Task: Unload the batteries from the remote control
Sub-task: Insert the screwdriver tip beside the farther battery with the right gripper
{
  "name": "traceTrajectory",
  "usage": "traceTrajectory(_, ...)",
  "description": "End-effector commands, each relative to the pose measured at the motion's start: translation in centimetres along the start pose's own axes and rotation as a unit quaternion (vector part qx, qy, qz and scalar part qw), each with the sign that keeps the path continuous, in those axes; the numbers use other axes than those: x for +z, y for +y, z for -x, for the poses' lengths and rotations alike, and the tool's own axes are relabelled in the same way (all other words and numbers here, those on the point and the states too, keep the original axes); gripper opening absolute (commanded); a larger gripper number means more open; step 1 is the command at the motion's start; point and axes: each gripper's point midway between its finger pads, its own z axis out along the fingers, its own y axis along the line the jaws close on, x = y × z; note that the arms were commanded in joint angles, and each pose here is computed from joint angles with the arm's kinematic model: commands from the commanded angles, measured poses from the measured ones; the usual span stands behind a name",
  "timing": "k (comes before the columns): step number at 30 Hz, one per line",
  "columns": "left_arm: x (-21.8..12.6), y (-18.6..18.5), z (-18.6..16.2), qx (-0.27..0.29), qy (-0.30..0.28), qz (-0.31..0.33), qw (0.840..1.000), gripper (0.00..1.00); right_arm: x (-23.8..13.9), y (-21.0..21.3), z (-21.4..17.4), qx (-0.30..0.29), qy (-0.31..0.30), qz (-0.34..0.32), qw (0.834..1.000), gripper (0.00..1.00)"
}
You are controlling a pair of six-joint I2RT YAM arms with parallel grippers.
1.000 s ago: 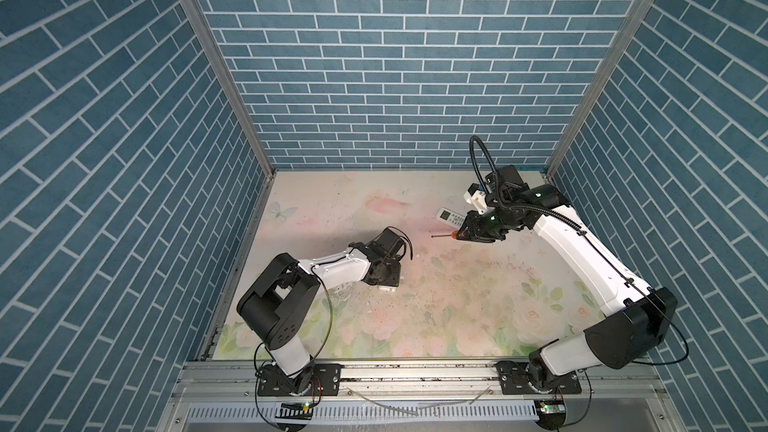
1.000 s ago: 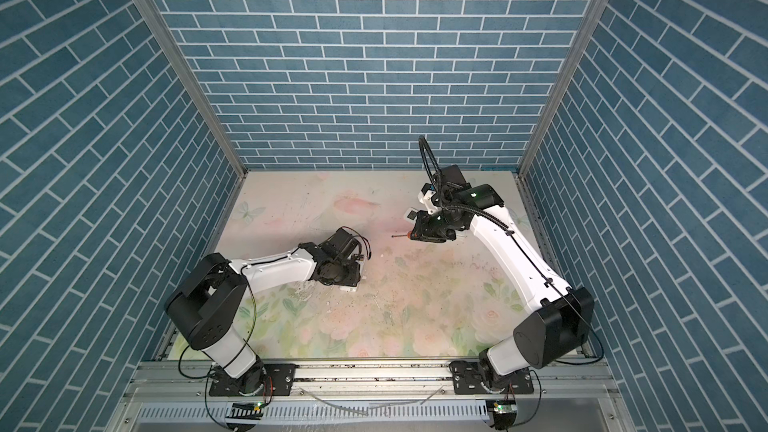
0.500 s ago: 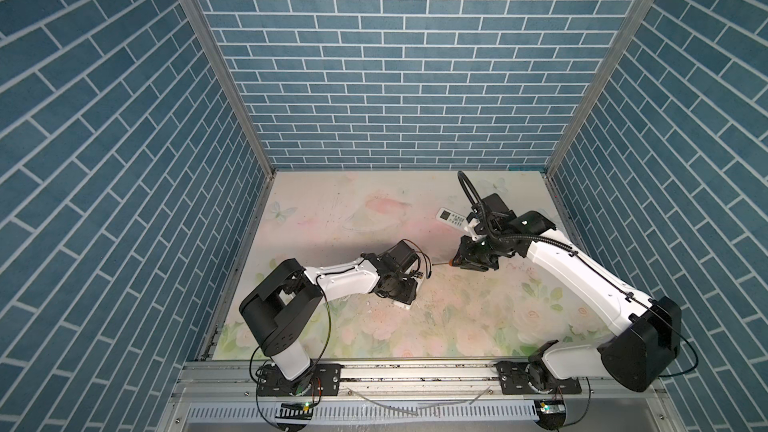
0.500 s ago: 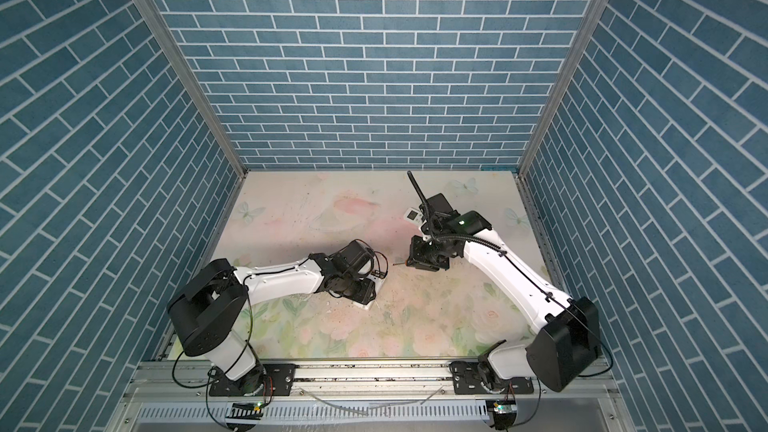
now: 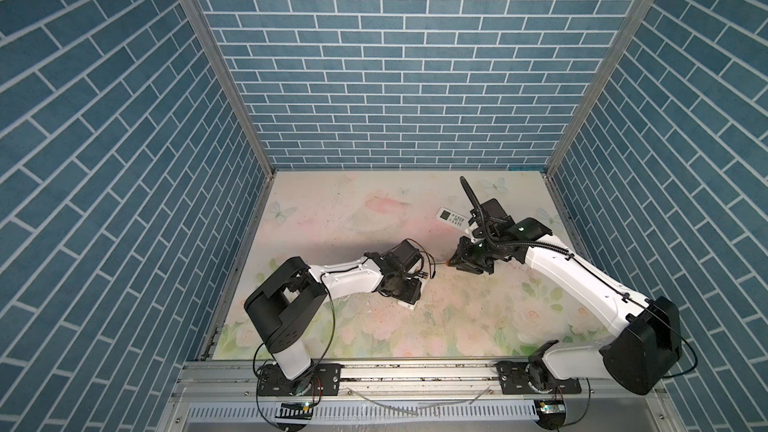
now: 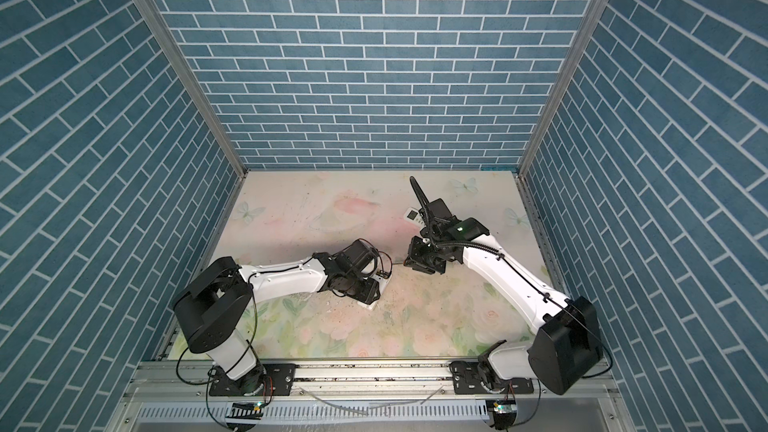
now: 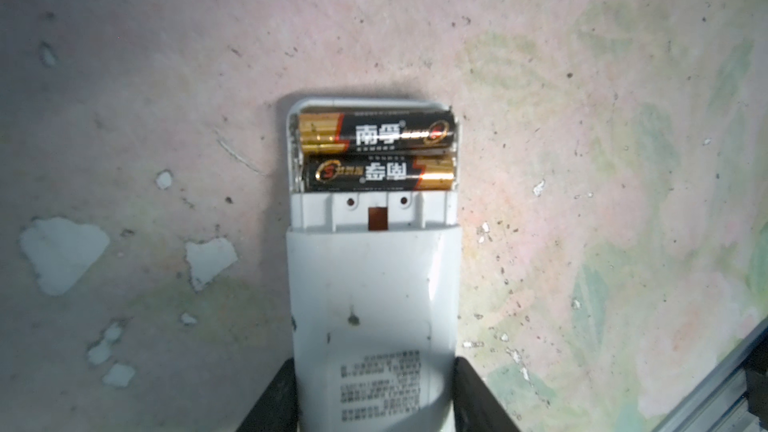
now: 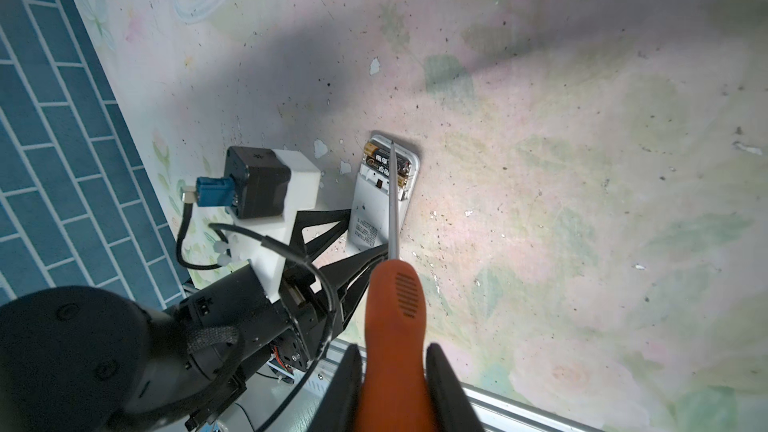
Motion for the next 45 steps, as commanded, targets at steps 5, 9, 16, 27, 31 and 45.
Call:
traceTrajectory(5, 1.3, 1.1, -2.5, -0.003, 0.046, 0.025, 0.999, 0.34, 0.7, -0.6, -1.4, 0.019, 0.024, -0.004, 1.0, 0.0)
traceTrajectory(9, 1.4, 1.1, -2.5, -0.003, 0.047, 0.025, 0.999, 0.33, 1.0, -0.9, -1.9, 0.024, 0.031, -0.006, 0.999, 0.0)
traceTrajectory(16, 1.6, 1.0, -2.6, -0.006, 0.046, 0.023, 0.999, 0.33, 0.9, -1.2, -2.2, 0.024, 0.034, -0.015, 0.999, 0.0)
traceTrajectory(27, 1.6, 1.0, -2.6, -0.006, 0.046, 0.023, 0.999, 0.33, 1.5, -1.3, -2.2, 0.028, 0.038, -0.012, 0.999, 0.0)
traceTrajectory(31, 1.7, 0.9, -2.6, -0.007, 0.045, 0.021, 0.999, 0.33, 1.6, -1.6, -2.4, 0.03, 0.04, -0.015, 0.999, 0.0)
traceTrajectory(45, 1.6, 0.8, -2.7, -0.006, 0.045, 0.021, 0.999, 0.32, 1.9, -1.7, -2.3, 0.03, 0.038, -0.015, 0.999, 0.0)
